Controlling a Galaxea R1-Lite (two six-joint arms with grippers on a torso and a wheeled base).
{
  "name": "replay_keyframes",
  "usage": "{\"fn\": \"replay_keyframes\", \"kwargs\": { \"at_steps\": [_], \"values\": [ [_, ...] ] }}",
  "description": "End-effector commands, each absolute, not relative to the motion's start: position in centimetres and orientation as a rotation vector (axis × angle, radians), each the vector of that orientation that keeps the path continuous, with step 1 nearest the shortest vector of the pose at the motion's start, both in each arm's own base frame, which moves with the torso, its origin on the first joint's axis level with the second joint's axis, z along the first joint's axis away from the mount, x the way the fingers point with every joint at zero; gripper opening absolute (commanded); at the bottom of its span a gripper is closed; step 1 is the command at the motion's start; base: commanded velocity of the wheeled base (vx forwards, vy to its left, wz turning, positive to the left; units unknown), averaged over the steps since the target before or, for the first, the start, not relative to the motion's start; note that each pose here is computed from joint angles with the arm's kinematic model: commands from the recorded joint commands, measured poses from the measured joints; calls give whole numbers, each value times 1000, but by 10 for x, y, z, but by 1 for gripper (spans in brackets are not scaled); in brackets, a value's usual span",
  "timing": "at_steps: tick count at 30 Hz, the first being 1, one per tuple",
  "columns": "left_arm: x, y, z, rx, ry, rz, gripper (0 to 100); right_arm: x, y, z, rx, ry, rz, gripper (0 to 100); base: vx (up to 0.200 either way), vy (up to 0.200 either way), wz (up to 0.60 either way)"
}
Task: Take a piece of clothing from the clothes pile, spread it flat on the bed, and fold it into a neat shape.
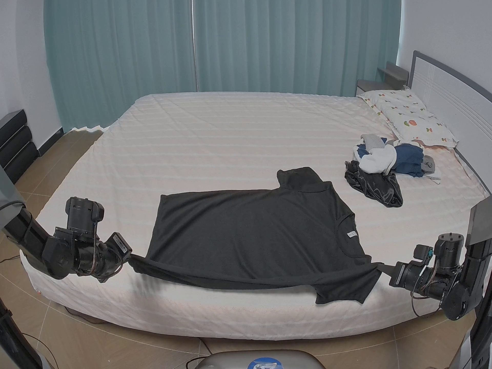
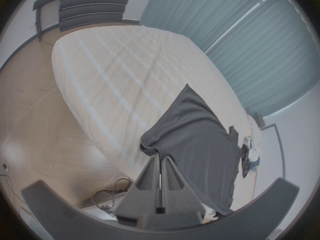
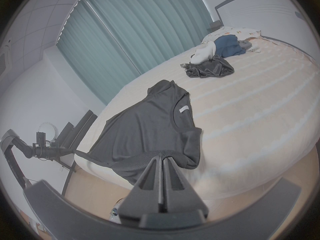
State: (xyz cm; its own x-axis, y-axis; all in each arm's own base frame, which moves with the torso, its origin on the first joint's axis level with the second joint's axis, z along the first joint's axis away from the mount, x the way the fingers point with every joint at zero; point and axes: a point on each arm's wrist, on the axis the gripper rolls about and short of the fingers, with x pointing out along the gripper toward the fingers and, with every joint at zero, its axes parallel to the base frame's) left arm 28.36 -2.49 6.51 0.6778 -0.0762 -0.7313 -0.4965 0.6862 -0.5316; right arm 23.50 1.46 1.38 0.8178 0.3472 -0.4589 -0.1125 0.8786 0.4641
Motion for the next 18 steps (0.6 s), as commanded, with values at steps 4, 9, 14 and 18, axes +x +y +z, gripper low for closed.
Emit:
{"fn": "replay_keyframes", "kwargs": {
  "at_steps": [4, 9, 14, 18],
  "values": [
    [294, -25, 66, -834, 794, 268, 0, 246, 14, 25, 442, 485, 260, 0, 0, 0, 0],
    [294, -27, 56, -822, 829, 277, 0, 255, 14, 30, 447, 444, 264, 0, 0, 0, 0],
    [298, -24, 51, -838, 834, 296, 0, 261, 15, 31, 444, 431, 270, 0, 0, 0, 0],
    [305, -24, 54, -907, 807, 315, 0, 264, 16, 33, 442, 418, 276, 0, 50, 0, 0]
  ]
}}
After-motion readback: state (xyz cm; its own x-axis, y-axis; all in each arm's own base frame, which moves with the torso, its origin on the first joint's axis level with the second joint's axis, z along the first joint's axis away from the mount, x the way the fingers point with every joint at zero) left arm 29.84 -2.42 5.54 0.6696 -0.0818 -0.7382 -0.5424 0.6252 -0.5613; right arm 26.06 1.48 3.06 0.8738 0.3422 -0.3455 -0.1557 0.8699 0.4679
